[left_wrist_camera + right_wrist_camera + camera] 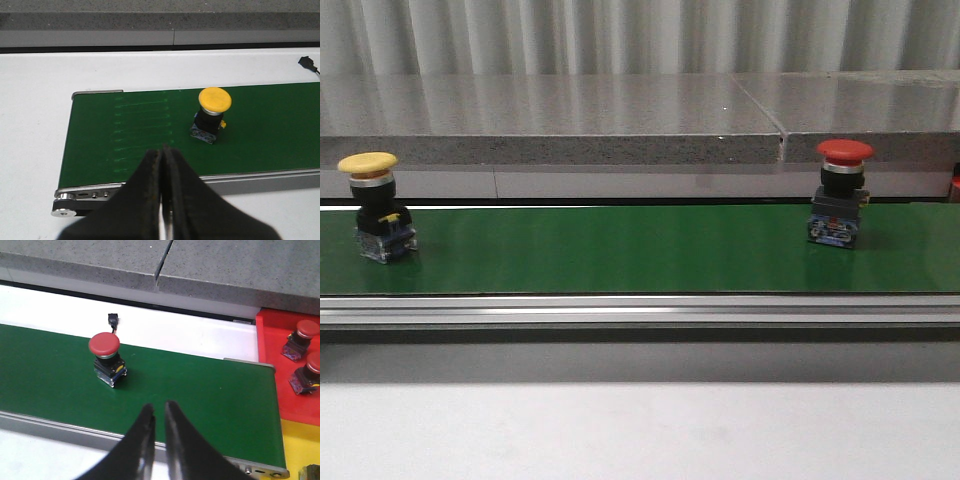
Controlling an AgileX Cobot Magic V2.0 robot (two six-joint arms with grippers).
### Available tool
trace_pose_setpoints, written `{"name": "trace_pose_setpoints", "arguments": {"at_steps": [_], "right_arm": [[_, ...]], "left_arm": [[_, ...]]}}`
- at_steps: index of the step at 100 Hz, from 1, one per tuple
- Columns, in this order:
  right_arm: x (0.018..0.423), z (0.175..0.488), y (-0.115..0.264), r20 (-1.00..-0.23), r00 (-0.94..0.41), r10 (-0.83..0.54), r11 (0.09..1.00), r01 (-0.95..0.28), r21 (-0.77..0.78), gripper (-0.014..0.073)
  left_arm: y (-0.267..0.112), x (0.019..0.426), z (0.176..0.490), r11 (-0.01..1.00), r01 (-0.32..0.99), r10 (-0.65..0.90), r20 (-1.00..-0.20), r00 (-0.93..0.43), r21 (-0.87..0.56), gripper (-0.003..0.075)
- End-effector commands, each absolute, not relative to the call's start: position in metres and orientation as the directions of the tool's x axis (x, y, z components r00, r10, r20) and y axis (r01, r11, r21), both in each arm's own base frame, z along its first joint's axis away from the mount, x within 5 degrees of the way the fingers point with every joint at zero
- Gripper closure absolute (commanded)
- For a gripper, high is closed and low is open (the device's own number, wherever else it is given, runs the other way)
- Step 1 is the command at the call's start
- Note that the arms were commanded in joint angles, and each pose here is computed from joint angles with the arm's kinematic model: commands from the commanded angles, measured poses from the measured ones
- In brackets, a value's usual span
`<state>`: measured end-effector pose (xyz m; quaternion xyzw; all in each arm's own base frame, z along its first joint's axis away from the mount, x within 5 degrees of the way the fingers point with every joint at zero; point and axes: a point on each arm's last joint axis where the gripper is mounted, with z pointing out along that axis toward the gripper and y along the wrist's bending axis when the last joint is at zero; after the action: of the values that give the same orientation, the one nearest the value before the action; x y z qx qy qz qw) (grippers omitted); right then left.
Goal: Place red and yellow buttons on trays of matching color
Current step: 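Lower the right gripper onto the red button at the belt's end and grasp, then carry the red button into the red tray and lower it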
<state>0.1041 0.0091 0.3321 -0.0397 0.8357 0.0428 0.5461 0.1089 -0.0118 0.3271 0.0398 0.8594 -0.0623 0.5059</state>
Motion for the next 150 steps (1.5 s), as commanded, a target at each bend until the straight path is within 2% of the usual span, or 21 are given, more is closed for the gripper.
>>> {"name": "trace_pose_setpoints", "arguments": {"at_steps": [1, 10, 14, 19, 34, 46, 79, 112, 150], "right_arm": [[0.105, 0.345, 0.008, -0.943, -0.333, -0.007, 0.994, -0.104, 0.029, 0.0321], [0.106, 0.345, 0.008, -0.943, -0.332, -0.007, 0.994, -0.103, 0.029, 0.0092], [0.106, 0.345, 0.008, -0.945, -0.328, -0.006, 0.994, -0.102, 0.029, 0.0018], [0.106, 0.345, 0.008, -0.946, -0.324, -0.005, 0.994, -0.101, 0.029, -0.0024], [0.113, 0.344, 0.007, -0.943, -0.331, 0.031, 0.995, -0.084, 0.063, 0.0006], [0.13, 0.339, 0.006, -0.918, -0.396, 0.035, 0.994, -0.081, 0.073, 0.0008], [0.199, 0.324, 0.003, -0.79, -0.612, 0.04, 0.991, -0.076, 0.109, 0.0008], [0.256, 0.29, 0.0, -0.652, -0.757, 0.045, 0.989, -0.059, 0.136, 0.0008], [0.302, 0.274, -0.006, -0.678, -0.732, 0.064, 0.993, -0.024, 0.12, 0.0008]], "left_arm": [[-0.012, 0.111, 0.341, 0.988, 0.13, -0.02, -0.916, -0.401, -0.079, 0.074], [-0.012, 0.111, 0.341, 0.988, 0.13, -0.02, -0.916, -0.401, -0.079, 0.074], [-0.012, 0.111, 0.341, 0.988, 0.13, -0.02, -0.916, -0.401, -0.079, 0.074], [-0.012, 0.111, 0.341, 0.988, 0.13, -0.02, -0.916, -0.401, -0.079, 0.074], [-0.012, 0.111, 0.341, 0.988, 0.13, -0.02, -0.916, -0.401, -0.079, 0.074], [-0.012, 0.111, 0.341, 0.988, 0.13, -0.02, -0.916, -0.401, -0.079, 0.074], [-0.012, 0.111, 0.341, 0.988, 0.13, -0.02, -0.916, -0.401, -0.079, 0.074], [-0.012, 0.111, 0.341, 0.988, 0.13, -0.02, -0.916, -0.401, -0.079, 0.074], [-0.012, 0.111, 0.341, 0.988, 0.13, -0.02, -0.916, -0.401, -0.079, 0.074]]}}
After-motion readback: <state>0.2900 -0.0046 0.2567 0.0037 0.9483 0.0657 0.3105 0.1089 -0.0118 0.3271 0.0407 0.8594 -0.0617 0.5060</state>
